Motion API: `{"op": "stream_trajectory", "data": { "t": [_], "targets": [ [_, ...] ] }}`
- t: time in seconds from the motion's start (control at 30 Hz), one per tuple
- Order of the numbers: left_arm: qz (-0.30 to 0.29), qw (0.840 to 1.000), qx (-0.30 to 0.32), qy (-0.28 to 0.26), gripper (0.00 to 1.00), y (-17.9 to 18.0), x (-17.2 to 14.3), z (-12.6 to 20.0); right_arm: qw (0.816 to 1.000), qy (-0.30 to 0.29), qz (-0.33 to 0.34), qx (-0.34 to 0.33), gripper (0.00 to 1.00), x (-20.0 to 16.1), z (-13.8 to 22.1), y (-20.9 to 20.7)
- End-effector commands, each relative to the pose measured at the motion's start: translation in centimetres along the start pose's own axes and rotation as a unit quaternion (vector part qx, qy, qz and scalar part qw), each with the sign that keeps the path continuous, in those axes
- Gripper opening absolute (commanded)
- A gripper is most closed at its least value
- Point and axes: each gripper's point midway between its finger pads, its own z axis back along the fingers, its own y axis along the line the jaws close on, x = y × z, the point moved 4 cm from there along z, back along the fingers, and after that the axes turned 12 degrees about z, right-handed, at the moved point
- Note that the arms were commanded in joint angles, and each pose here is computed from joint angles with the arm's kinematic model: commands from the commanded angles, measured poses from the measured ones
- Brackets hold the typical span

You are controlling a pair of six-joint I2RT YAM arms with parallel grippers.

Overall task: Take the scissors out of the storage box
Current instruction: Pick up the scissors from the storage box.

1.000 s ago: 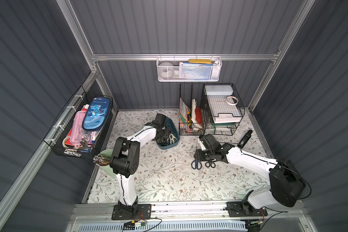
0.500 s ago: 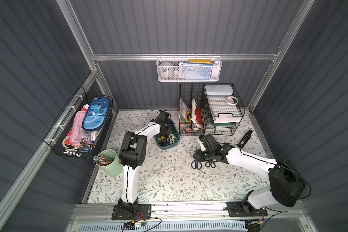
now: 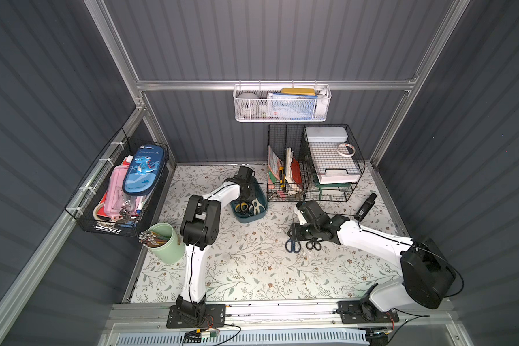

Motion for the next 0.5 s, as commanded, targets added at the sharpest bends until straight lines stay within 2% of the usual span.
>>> {"op": "stream_trajectory", "data": {
  "t": [0.0,0.2,0.47],
  "targets": [
    [0.004,0.999,0.023,0.045,0.15,1.2,-2.2,-2.6,1.0,0.005,-0.003,0.001,0.44,-0.3,-0.2,0.1],
    [0.01,0.999,0.02,0.026,0.0,1.3,-1.7,-1.7,1.0,0.009,-0.003,0.004,0.44,-0.3,-0.4,0.2],
    [0.003,1.0,0.004,-0.022,0.0,0.6,0.9,2.3,1.0,0.007,0.003,0.014,0.44,0.7,-0.5,0.8]
  ]
}}
